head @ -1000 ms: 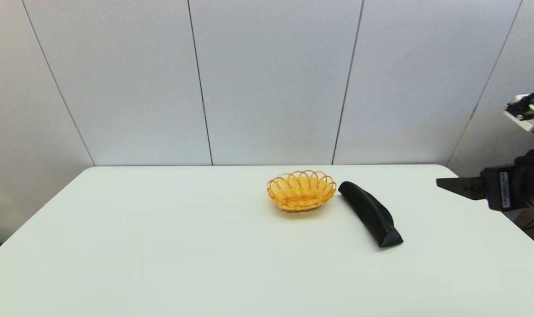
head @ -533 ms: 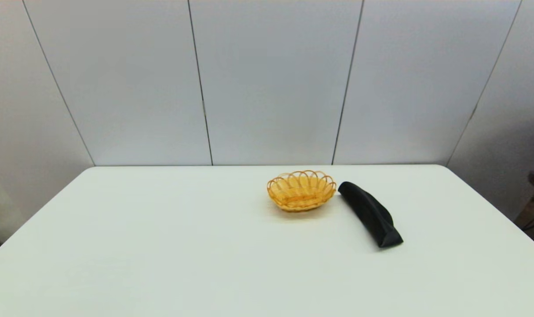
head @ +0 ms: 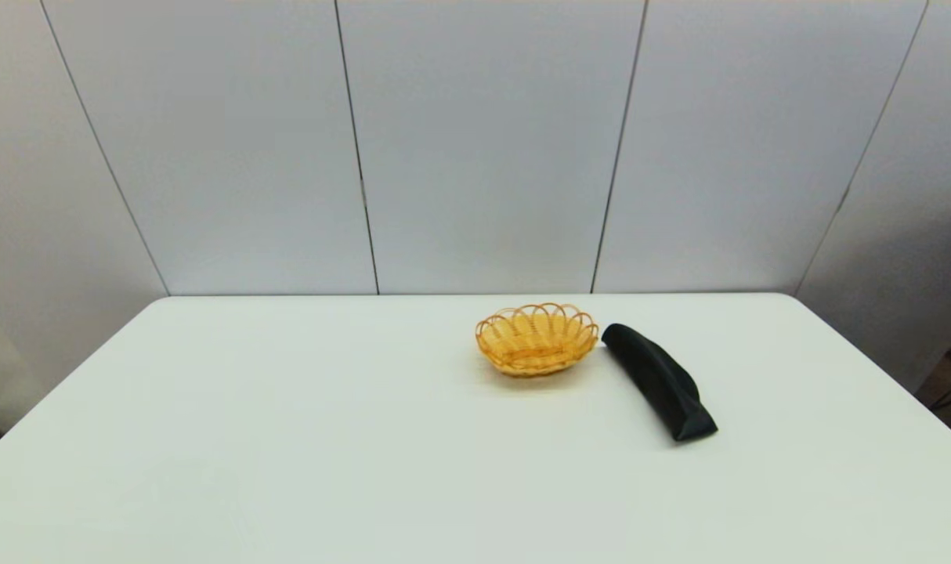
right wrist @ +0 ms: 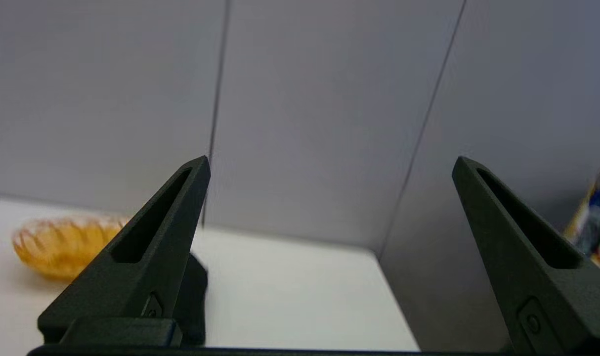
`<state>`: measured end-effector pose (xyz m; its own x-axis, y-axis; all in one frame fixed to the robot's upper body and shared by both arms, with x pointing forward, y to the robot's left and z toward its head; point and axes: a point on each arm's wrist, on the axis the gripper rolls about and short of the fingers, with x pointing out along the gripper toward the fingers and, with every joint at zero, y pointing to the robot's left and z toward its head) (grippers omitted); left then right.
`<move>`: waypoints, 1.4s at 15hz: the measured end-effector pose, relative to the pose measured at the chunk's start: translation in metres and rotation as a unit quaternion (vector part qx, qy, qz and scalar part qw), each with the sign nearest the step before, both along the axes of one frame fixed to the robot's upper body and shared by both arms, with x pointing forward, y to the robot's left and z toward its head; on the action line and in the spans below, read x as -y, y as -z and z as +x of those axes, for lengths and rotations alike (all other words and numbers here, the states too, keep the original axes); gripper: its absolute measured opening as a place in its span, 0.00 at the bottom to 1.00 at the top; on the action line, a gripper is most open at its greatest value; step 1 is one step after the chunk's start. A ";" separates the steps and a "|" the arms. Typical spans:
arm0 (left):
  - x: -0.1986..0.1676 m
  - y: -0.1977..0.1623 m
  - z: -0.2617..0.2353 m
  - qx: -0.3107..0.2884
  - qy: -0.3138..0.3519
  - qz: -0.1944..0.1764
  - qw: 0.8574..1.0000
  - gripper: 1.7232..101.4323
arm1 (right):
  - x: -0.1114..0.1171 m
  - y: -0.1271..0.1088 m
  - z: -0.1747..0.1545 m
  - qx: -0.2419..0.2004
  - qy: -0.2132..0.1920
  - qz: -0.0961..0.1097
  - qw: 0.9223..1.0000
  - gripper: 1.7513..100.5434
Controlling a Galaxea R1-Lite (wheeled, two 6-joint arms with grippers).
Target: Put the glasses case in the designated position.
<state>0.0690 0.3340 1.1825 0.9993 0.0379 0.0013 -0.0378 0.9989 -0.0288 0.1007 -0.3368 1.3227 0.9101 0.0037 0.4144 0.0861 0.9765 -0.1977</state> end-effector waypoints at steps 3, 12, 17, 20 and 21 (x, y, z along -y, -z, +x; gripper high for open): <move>0.000 0.000 0.000 0.000 0.000 0.000 1.000 0.96 | -0.002 0.006 -0.020 0.074 -0.028 -0.010 0.997 0.96; 0.000 0.000 0.000 0.000 0.000 0.000 1.000 0.96 | -0.002 0.051 -0.056 0.184 -0.038 -0.008 0.982 0.96; 0.000 0.000 0.000 0.000 0.000 0.000 1.000 0.96 | -0.002 0.072 -0.056 0.141 -0.033 -0.007 0.989 0.96; 0.000 0.000 0.000 0.000 0.000 0.000 1.000 0.96 | -0.002 0.094 -0.043 0.022 -0.034 -0.001 0.999 0.96; 0.000 0.000 0.000 0.000 0.000 0.000 1.000 0.96 | -0.002 0.103 -0.039 -0.029 -0.034 0.002 0.999 0.96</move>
